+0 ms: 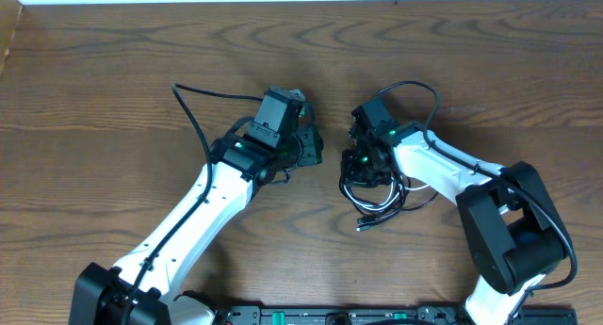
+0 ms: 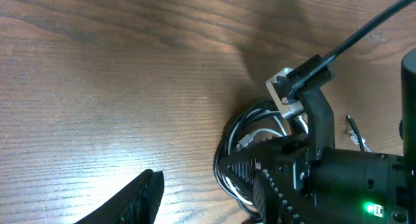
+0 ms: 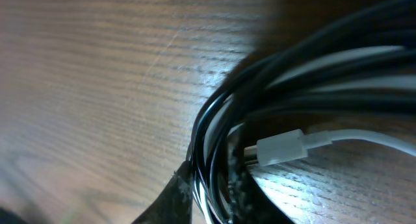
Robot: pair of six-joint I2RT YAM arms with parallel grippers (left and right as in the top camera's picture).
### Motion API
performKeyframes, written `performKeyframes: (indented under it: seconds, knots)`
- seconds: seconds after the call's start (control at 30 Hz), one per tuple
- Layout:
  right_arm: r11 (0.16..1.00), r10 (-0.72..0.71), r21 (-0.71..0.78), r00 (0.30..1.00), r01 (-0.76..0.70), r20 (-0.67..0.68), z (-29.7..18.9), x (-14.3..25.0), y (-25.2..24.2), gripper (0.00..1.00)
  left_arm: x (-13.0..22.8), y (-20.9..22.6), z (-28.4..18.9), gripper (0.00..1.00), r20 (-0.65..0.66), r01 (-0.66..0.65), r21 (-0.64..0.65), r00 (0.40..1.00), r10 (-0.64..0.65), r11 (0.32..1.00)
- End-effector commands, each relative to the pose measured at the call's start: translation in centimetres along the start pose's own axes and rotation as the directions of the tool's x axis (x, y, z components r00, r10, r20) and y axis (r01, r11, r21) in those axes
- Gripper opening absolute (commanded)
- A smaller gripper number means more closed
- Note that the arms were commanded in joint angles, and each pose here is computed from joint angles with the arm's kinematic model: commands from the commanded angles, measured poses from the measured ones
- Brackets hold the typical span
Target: Untangle cables
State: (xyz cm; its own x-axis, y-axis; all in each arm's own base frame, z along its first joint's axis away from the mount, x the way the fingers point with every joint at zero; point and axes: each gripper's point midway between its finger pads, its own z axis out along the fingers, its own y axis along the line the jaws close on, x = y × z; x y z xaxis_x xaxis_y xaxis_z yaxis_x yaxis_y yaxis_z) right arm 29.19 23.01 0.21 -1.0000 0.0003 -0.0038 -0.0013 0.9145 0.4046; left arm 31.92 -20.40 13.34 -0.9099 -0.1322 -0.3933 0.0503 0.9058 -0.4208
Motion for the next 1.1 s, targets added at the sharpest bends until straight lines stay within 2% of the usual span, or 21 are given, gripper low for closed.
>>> performKeyframes:
  seconds: [0.0,0.03,0.17,0.3,0.47,0.67,0.87,1.07]
  knots:
    - [0.998,0.017,0.055,1.0,-0.018,0.02,0.4,-0.2,-0.5,0.04,0.2,0.0,0.1,0.5,-0.013,0.01,0.007,1.0,-0.01,1.0]
    - [0.998,0.02,0.061,1.0,-0.022,0.023,0.5,-0.2,-0.5,0.01,0.2,0.0,0.1,0.5,-0.013,0.01,0.008,1.0,-0.01,1.0]
    - [0.998,0.023,0.054,0.999,-0.024,0.029,0.3,-0.5,-0.3,0.01,0.3,0.0,0.1,0.5,-0.016,0.01,0.006,1.0,-0.01,1.0]
    - [0.995,-0.076,-0.064,0.996,0.079,0.049,-2.1,-1.4,2.0,0.01,0.6,-0.3,0.1,0.5,-0.034,-0.001,0.028,0.999,0.002,1.0]
    - [0.945,-0.171,-0.247,0.968,0.214,0.185,-9.0,-3.1,5.8,0.01,1.0,-1.6,0.0,0.5,-0.057,-0.082,0.104,0.994,0.088,0.991]
    - [0.901,-0.148,-0.351,0.942,0.254,0.301,-16.1,-3.2,6.5,0.01,1.6,-3.8,-0.4,0.52,-0.08,-0.131,0.236,0.985,0.154,0.963]
    - [0.88,-0.158,-0.392,0.943,0.268,0.291,-17.7,-2.1,6.2,0.01,1.2,-6.7,-1.3,0.59,-0.046,-0.172,0.384,0.978,0.205,0.907]
    - [0.88,-0.163,-0.391,0.944,0.27,0.285,-17.6,-2.0,6.1,0.01,0.3,-7.5,-1.5,0.59,0.01,-0.213,0.406,0.974,0.228,0.889]
